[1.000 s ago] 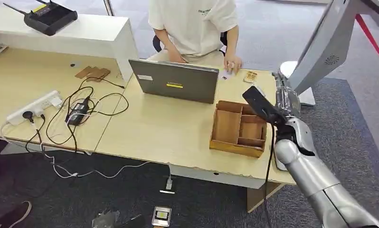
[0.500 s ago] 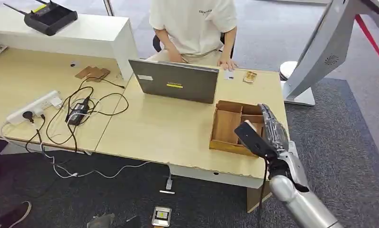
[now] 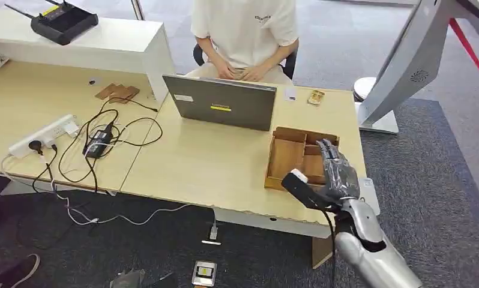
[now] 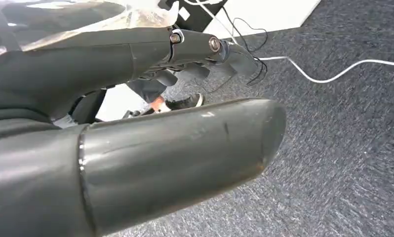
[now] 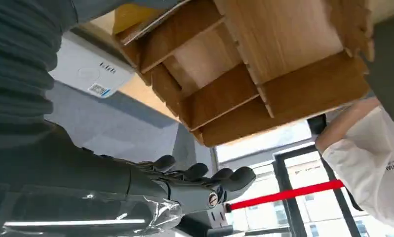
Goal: Pass the card to the sensor for recognition and then transmit it.
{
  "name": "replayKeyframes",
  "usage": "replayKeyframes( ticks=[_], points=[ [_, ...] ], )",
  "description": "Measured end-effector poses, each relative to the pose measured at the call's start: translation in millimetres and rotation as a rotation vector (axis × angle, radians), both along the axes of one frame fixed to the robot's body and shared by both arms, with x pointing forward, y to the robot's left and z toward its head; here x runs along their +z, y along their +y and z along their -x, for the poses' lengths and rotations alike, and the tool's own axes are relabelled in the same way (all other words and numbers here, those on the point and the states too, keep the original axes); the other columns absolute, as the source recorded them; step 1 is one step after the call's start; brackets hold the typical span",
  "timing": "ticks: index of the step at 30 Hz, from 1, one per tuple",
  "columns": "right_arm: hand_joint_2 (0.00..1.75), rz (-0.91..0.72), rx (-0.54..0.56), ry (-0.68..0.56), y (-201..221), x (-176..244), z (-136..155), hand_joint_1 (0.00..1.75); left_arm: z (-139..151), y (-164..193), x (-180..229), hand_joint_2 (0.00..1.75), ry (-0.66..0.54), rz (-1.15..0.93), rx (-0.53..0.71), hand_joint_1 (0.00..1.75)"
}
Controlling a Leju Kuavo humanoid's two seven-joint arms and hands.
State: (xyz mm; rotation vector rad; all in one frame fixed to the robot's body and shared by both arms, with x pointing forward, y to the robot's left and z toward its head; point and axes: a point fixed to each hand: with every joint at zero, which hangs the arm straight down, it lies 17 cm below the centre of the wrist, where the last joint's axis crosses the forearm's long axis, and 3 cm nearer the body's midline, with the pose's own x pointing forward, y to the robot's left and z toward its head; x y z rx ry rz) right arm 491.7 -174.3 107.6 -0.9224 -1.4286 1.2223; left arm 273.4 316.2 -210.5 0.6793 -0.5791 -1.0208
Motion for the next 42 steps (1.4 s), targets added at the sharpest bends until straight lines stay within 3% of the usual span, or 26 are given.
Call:
replayKeyframes(
  ticks=[15,28,42],
  points=[
    [1.75,0.075,-0.039,0.091,-24,-46,11,0.00,2,2,0,0.00,0.002,-0.006,0.012,0.00],
    [1.75,0.091,-0.061,0.119,-36,-59,11,0.00,4,2,-1,0.00,0.004,-0.007,0.013,0.00],
    [1.75,-0.003,-0.130,-0.013,-54,-39,-9,0.00,8,3,-2,0.00,0.002,-0.003,0.023,0.00]
  ],
)
